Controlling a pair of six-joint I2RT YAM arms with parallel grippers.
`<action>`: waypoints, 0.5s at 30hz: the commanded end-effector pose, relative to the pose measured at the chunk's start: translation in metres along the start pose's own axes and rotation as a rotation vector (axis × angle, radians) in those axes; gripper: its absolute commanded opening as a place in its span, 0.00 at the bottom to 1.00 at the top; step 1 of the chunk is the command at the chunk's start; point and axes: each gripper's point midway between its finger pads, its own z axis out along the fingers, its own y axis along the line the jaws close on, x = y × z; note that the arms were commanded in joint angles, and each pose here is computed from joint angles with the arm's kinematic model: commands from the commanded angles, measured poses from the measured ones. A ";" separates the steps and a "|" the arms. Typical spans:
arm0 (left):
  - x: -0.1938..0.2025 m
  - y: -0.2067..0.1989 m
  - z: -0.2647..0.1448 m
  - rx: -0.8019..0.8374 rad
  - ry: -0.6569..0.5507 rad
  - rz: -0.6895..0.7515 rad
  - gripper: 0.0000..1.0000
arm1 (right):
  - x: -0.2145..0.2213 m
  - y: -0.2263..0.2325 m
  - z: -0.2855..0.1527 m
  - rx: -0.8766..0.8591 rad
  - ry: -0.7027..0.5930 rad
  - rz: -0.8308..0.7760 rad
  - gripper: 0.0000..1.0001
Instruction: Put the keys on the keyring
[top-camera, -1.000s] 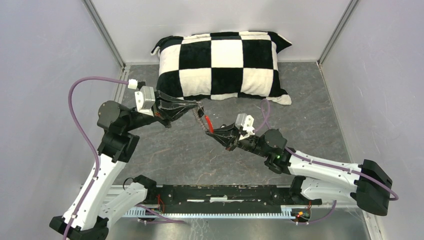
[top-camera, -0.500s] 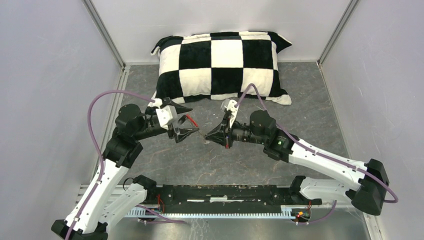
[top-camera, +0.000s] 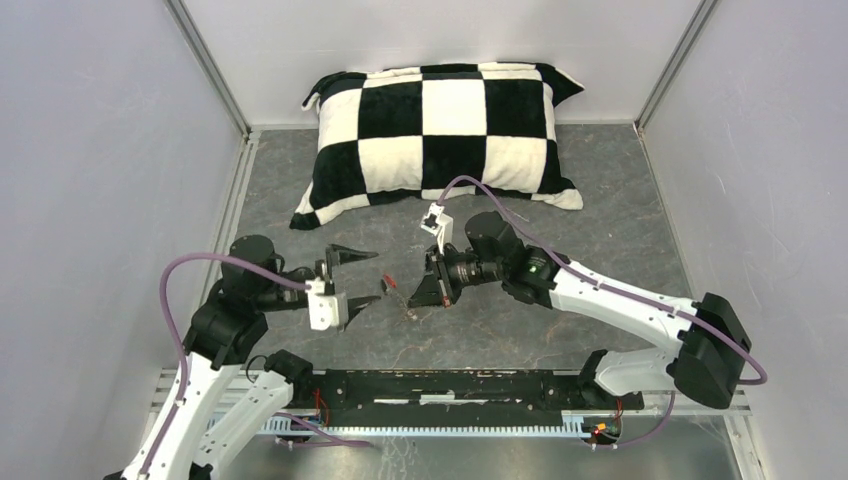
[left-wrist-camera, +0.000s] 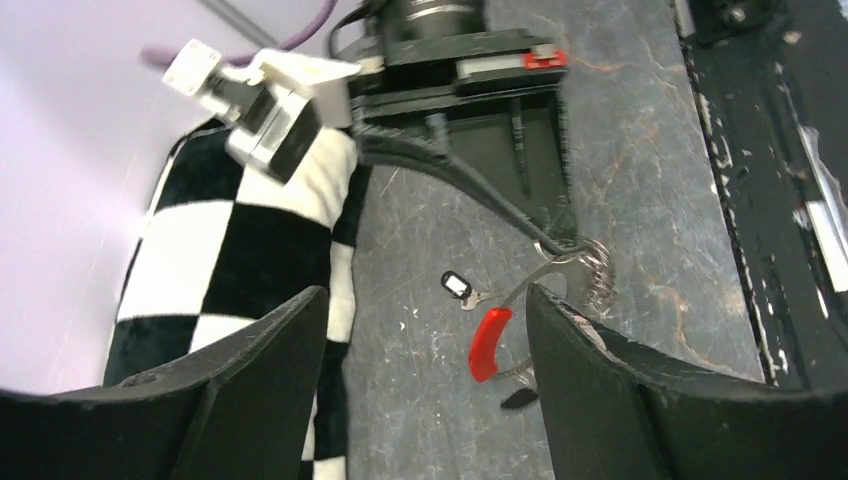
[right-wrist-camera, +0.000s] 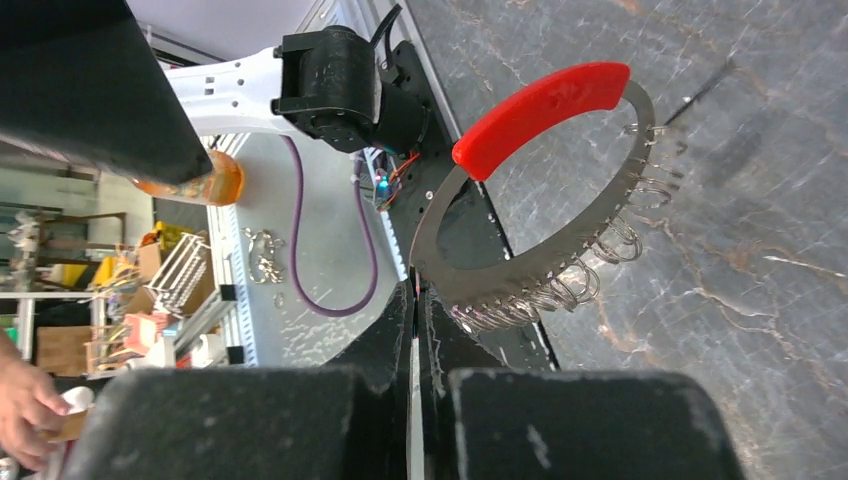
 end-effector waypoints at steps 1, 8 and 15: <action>0.010 -0.045 0.000 0.169 -0.062 0.225 0.76 | -0.019 0.025 0.002 -0.082 0.017 0.074 0.01; 0.029 -0.072 0.003 0.199 -0.134 0.719 0.65 | -0.020 0.034 0.010 -0.147 0.060 0.167 0.01; 0.024 -0.077 0.006 0.172 -0.210 0.963 0.53 | -0.026 0.040 0.016 -0.197 0.058 0.197 0.01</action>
